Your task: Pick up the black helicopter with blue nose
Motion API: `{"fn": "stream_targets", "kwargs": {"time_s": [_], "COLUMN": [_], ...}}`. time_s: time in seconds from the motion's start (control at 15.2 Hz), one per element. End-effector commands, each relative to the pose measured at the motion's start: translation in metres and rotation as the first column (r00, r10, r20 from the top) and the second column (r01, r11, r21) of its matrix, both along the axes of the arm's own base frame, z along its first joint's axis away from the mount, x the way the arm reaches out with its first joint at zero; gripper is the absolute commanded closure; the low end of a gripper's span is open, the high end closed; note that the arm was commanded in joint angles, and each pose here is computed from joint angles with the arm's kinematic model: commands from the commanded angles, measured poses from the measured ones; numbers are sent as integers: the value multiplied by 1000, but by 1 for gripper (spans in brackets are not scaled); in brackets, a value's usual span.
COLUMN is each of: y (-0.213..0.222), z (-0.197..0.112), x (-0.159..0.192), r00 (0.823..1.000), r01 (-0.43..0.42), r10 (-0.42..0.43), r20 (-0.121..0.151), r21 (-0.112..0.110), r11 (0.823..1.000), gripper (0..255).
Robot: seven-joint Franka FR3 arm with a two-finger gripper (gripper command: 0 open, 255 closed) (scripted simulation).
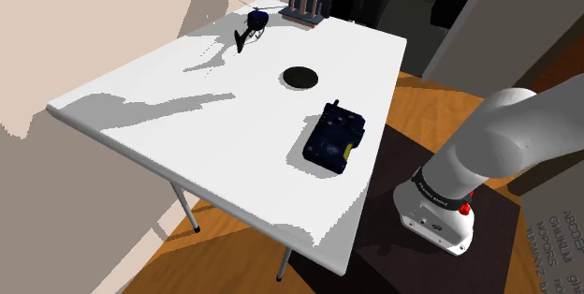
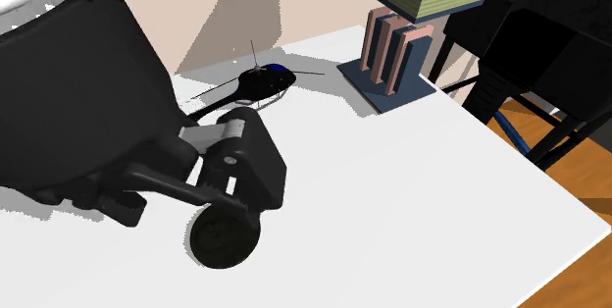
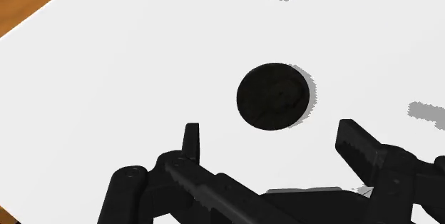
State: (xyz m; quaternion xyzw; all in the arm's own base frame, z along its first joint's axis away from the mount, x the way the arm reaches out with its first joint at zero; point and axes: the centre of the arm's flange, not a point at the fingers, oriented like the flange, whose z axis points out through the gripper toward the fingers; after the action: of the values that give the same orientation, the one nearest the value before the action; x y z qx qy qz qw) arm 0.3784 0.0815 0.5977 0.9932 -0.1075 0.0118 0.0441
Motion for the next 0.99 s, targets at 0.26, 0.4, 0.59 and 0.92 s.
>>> {"fn": "stream_targets", "kwargs": {"time_s": [0.26,0.4,0.59,0.92], "y": [22,27,31,29], "z": [-26,-35,-48,-69], "x": [75,100,138,201], "r00": [978,962,929,854], "r01": [207,273,369,521], "r10": [-207,-273,-369,-520], "r20": [-7,-11,-18,-32], "r21": [30,40,53,73], "r11": [978,961,928,850], "gripper": [0,0,0,0]}}
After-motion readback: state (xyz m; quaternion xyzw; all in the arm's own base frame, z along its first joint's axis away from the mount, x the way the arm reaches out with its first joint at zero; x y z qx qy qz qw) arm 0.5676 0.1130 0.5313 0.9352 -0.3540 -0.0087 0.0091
